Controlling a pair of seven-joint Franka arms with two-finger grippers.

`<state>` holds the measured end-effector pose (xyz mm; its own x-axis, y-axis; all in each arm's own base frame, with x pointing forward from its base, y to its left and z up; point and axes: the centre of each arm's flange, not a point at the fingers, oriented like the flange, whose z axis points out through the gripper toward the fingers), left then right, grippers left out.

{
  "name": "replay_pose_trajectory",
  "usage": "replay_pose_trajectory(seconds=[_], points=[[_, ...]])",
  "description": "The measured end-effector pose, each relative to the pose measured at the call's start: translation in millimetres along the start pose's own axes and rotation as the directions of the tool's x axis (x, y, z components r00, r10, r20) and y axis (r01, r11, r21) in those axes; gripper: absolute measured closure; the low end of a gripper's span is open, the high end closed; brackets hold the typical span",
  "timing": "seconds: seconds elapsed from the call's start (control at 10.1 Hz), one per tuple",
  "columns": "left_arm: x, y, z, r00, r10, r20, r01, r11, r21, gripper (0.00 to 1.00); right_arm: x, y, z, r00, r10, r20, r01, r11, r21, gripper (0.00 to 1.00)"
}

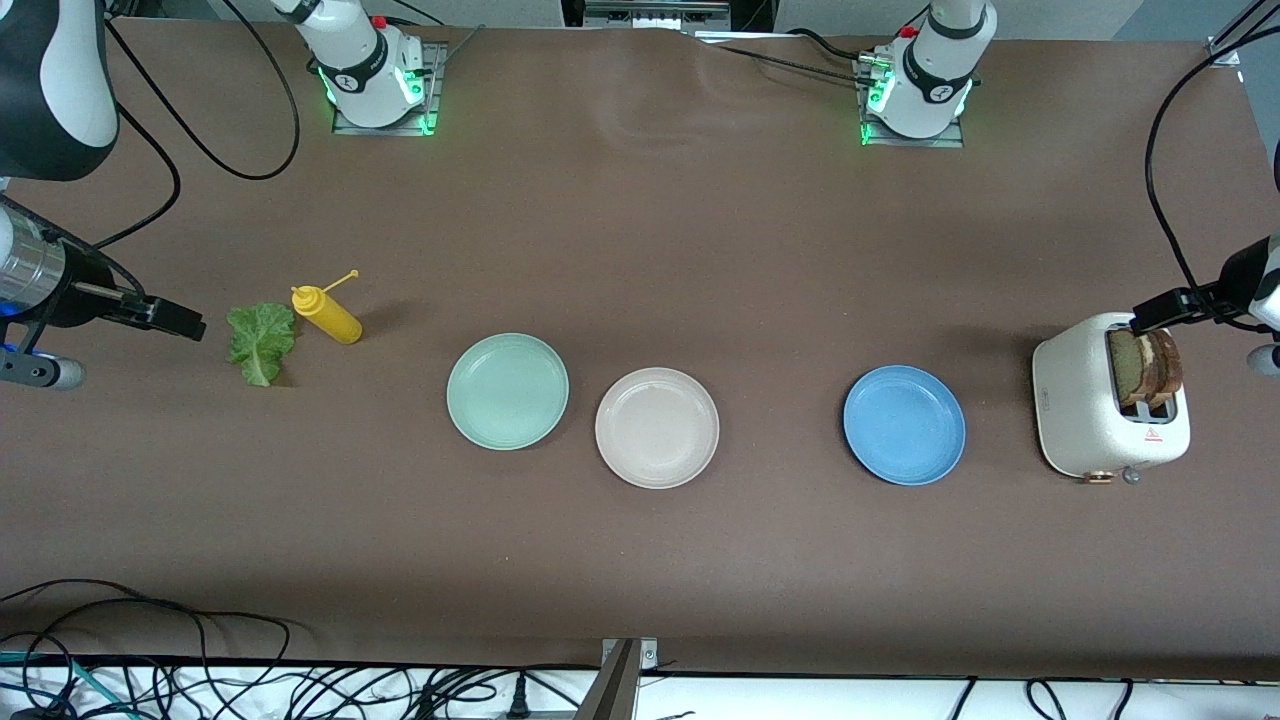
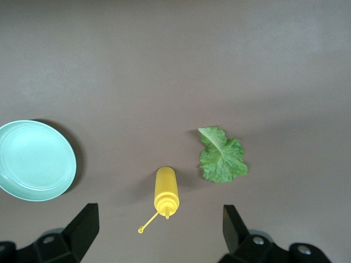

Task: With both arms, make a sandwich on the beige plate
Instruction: 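Move the left gripper down to the toast slice in the white toaster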

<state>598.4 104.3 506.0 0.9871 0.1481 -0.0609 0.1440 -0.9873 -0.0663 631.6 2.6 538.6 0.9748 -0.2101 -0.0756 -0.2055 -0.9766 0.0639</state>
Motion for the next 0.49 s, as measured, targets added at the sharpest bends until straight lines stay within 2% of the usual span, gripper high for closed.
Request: replay_pose_trajectory(seconds=[0.3,0.49], points=[[1.1,-12.9,53.4,0.997,0.081,-0.01,-0.081,0.997,-0.004,0.0,0.5,2.1,0.1,1.0,0.004,0.0,-0.004,1.0,0.0,0.0],[-0.2,-12.3,86.7,0.992,0.121,-0.042,-0.122,0.993,-0.003,0.0,0.5,2.2,0.2,1.0,0.004,0.0,-0.004,1.0,0.0,0.0]])
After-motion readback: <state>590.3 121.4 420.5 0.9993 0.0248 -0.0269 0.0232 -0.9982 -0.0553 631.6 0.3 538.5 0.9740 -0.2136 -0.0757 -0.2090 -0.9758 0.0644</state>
